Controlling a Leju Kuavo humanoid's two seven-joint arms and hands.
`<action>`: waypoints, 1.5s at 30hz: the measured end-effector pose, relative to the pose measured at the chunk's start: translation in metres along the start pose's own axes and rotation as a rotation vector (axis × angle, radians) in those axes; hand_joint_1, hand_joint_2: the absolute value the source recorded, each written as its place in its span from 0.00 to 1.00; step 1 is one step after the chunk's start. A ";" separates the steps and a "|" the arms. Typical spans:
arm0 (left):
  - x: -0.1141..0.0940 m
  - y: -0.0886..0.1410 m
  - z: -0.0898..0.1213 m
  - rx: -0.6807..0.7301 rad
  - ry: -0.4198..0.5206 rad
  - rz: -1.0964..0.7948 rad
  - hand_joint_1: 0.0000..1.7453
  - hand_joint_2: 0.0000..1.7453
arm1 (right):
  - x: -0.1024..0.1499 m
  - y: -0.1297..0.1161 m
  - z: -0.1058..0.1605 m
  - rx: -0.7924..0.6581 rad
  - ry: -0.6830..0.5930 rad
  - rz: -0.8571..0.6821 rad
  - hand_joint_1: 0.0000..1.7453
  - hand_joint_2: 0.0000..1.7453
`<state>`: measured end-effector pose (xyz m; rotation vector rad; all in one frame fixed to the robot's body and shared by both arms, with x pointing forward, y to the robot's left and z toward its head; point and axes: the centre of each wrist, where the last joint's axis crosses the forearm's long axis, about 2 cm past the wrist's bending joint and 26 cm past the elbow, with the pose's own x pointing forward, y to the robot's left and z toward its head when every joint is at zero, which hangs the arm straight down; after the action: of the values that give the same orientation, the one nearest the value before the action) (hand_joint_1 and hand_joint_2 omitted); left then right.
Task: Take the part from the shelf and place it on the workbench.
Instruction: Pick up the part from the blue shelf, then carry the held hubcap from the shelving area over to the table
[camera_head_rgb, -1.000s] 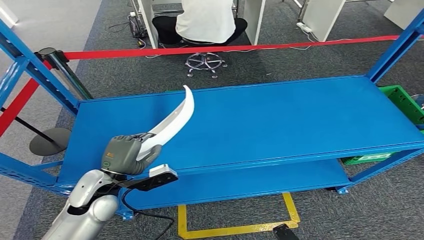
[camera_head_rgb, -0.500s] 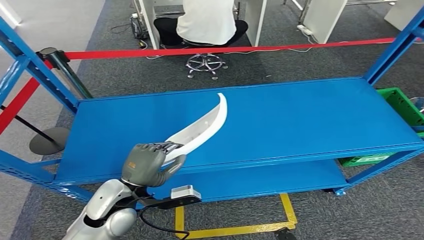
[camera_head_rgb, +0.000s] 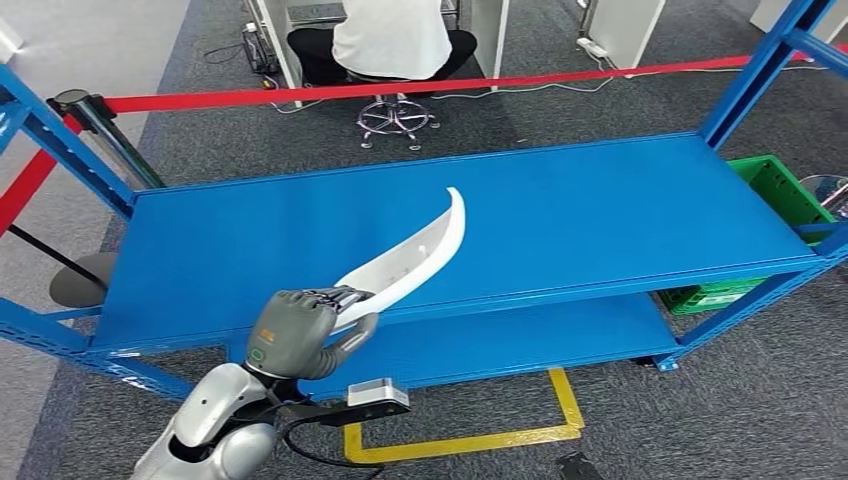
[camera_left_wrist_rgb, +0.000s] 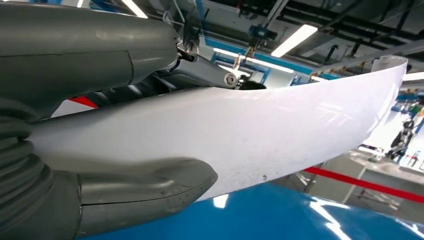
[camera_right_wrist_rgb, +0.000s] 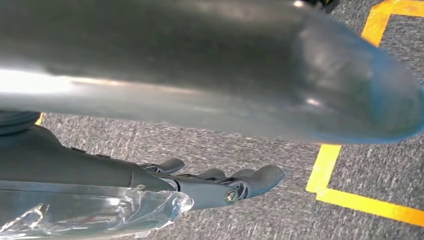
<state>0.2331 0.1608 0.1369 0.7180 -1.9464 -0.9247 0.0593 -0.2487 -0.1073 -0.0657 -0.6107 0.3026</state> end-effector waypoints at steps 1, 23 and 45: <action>0.000 0.000 0.000 0.002 -0.001 0.000 1.00 1.00 | 0.000 0.000 0.000 0.001 0.000 -0.001 0.00 0.00; 0.001 -0.002 0.006 0.000 0.017 0.004 1.00 1.00 | 0.004 0.000 -0.002 0.010 0.000 -0.006 0.00 0.00; 0.000 -0.004 0.009 -0.007 0.015 0.027 1.00 1.00 | -0.002 0.000 0.001 -0.003 0.001 -0.023 0.00 0.00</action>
<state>0.2259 0.1613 0.1307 0.6908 -1.9340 -0.9073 0.0570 -0.2492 -0.1077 -0.0622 -0.6105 0.2794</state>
